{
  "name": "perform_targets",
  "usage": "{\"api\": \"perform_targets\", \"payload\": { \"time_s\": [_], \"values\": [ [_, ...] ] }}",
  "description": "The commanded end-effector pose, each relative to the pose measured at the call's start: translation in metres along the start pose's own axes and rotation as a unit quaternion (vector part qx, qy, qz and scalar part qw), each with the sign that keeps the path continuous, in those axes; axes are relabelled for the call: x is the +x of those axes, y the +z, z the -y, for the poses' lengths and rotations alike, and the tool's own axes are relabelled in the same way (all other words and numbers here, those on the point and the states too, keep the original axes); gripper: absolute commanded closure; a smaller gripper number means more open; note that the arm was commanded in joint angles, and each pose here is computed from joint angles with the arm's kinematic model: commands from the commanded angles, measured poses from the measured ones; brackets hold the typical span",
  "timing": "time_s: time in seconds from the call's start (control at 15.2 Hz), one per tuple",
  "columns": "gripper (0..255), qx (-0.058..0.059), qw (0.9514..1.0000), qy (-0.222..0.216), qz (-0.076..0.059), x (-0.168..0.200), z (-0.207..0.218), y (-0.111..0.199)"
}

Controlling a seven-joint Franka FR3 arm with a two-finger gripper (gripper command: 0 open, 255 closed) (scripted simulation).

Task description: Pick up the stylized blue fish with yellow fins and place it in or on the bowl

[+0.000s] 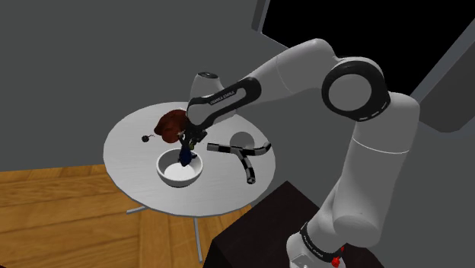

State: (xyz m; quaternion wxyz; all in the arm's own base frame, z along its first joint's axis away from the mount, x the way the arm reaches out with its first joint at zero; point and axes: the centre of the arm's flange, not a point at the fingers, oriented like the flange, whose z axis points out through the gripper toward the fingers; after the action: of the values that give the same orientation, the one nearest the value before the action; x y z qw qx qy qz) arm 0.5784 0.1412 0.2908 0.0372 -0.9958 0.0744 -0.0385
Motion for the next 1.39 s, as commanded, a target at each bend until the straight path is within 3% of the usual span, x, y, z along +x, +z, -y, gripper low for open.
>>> {"api": "perform_targets", "payload": {
  "time_s": [0.0,0.99,1.32],
  "values": [
    [255,0.000,1.0000,0.001,0.000,0.001,0.014,0.005],
    [255,0.000,1.0000,0.001,0.000,-0.004,0.008,0.083],
    [255,0.000,1.0000,0.001,0.000,-0.004,0.008,0.083]
  ]
}}
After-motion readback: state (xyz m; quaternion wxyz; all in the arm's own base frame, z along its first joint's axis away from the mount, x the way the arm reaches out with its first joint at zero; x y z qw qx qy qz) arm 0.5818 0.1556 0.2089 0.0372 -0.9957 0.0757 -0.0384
